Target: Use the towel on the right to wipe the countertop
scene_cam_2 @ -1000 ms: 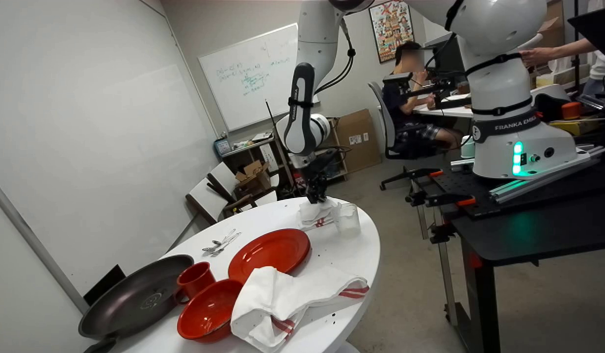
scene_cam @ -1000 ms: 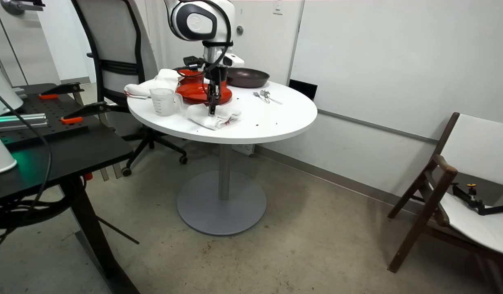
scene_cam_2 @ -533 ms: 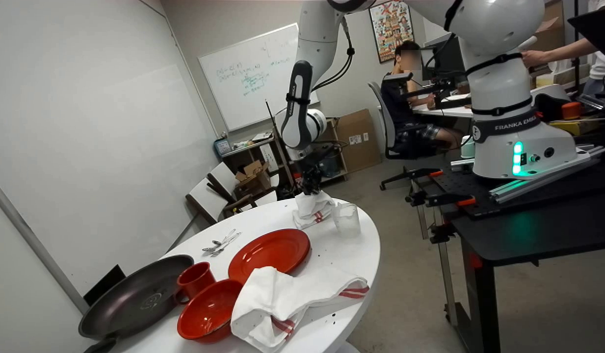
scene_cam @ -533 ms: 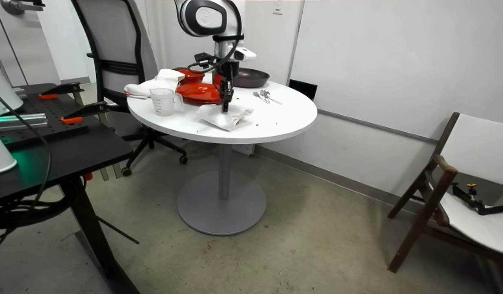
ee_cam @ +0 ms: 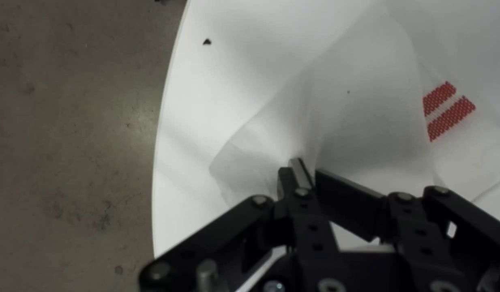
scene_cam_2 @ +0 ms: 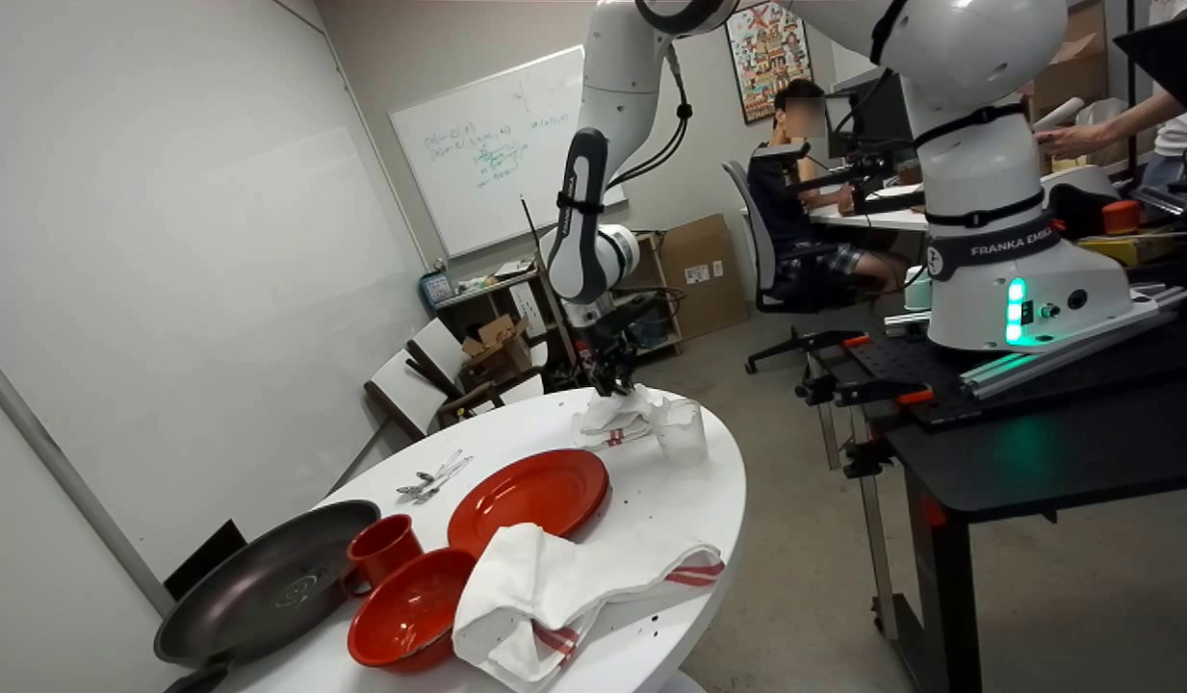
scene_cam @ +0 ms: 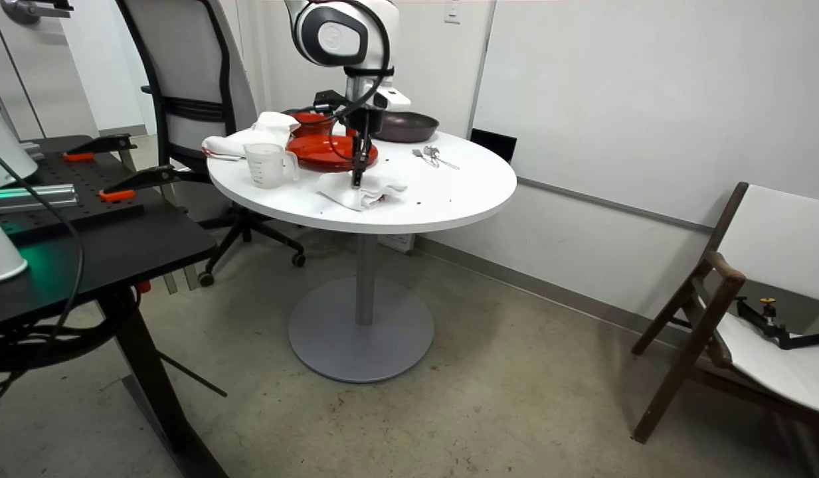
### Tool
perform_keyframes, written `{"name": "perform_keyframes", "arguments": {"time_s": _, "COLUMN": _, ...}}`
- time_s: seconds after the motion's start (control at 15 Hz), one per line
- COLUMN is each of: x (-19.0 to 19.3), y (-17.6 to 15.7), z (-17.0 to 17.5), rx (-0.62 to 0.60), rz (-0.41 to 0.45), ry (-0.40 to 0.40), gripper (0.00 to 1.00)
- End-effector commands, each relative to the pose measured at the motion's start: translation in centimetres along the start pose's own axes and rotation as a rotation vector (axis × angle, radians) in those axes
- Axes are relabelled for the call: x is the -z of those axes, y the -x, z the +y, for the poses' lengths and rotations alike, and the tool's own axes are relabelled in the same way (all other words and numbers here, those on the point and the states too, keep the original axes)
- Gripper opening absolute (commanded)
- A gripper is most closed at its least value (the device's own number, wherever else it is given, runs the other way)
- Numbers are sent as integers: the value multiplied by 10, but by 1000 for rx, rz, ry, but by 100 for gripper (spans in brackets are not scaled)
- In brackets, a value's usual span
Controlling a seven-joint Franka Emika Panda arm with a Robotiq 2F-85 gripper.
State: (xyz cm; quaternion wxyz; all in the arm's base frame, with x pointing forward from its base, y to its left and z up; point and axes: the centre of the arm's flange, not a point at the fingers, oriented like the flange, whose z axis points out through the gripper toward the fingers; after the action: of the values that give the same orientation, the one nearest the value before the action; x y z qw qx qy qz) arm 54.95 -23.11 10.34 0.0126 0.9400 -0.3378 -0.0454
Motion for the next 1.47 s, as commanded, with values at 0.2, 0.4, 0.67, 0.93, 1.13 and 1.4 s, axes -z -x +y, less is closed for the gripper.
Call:
{"name": "perform_keyframes", "arguments": {"time_s": 0.2, "x": -31, "y": 43, "z": -20, "rx": 25, "rz": -103, "ry": 15, "gripper": 1}}
{"name": "perform_keyframes", "arguments": {"time_s": 0.4, "x": -34, "y": 50, "z": -24, "rx": 43, "rz": -115, "ry": 18, "gripper": 1}}
{"name": "perform_keyframes", "arguments": {"time_s": 0.67, "x": -33, "y": 57, "z": -28, "rx": 66, "rz": -113, "ry": 26, "gripper": 1}}
{"name": "perform_keyframes", "arguments": {"time_s": 0.93, "x": -29, "y": 60, "z": -28, "rx": 73, "rz": -119, "ry": 61, "gripper": 1}}
{"name": "perform_keyframes", "arguments": {"time_s": 1.13, "x": -24, "y": 49, "z": -24, "rx": 87, "rz": -98, "ry": 86, "gripper": 1}}
{"name": "perform_keyframes", "arguments": {"time_s": 1.4, "x": -18, "y": 35, "z": -10, "rx": 76, "rz": -75, "ry": 112, "gripper": 1}}
